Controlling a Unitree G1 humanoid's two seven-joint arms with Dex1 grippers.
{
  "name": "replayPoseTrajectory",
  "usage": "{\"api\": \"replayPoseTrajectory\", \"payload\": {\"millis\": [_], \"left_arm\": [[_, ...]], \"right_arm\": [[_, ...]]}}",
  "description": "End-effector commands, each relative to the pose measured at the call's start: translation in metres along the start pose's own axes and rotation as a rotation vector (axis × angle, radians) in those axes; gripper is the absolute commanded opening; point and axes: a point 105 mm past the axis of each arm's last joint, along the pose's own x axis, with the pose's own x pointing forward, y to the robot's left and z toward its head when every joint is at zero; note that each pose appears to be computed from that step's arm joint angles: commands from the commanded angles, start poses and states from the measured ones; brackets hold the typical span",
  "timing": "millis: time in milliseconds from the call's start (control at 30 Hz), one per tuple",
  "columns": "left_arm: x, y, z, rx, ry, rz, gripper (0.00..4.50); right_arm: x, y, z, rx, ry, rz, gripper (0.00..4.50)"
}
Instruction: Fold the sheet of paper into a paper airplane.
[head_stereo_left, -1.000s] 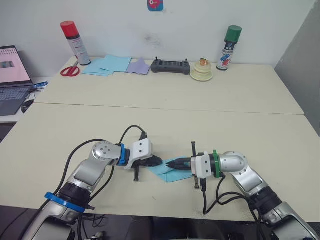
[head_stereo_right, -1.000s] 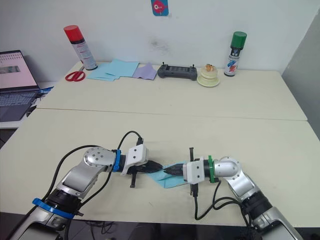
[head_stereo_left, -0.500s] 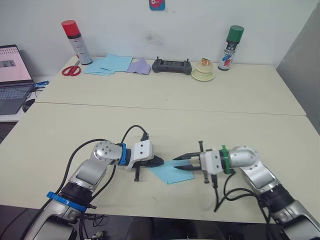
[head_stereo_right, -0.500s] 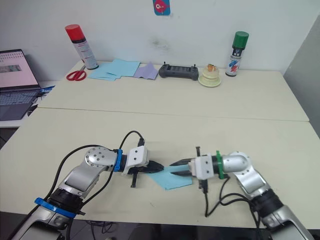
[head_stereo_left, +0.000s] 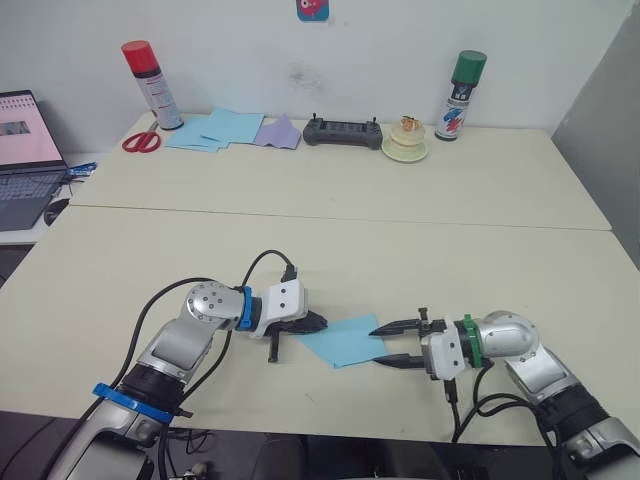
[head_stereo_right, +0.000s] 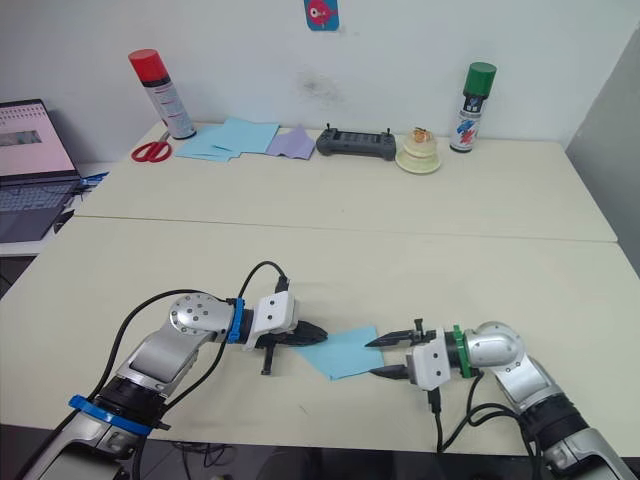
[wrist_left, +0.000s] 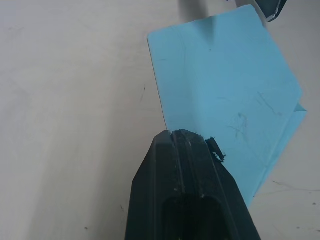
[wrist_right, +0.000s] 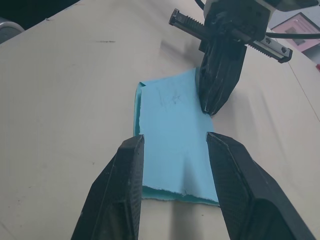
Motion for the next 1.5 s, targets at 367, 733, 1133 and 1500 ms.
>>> {"api": "replayPoseTrajectory", "payload": {"millis": [367, 733, 1133, 1500], "left_arm": [[0.002, -0.004, -0.008, -0.019, 0.037, -0.017, 0.00], [0.004, -0.005, -0.006, -0.015, 0.032, -0.026, 0.00], [0.003, -0.005, -0.007, -0.009, 0.036, -0.020, 0.00], [0.003, -0.010, -0.009, -0.010, 0.033, -0.023, 0.00]], "right_arm": [[-0.001, -0.001, 0.002, -0.042, -0.002, -0.030, 2.02], [0.005, -0.014, 0.006, -0.009, -0.034, -0.085, 2.02], [0.003, 0.004, 0.010, -0.092, -0.023, 0.043, 2.02], [0.001, -0.005, 0.003, 0.023, 0.007, -0.086, 2.02]]}}
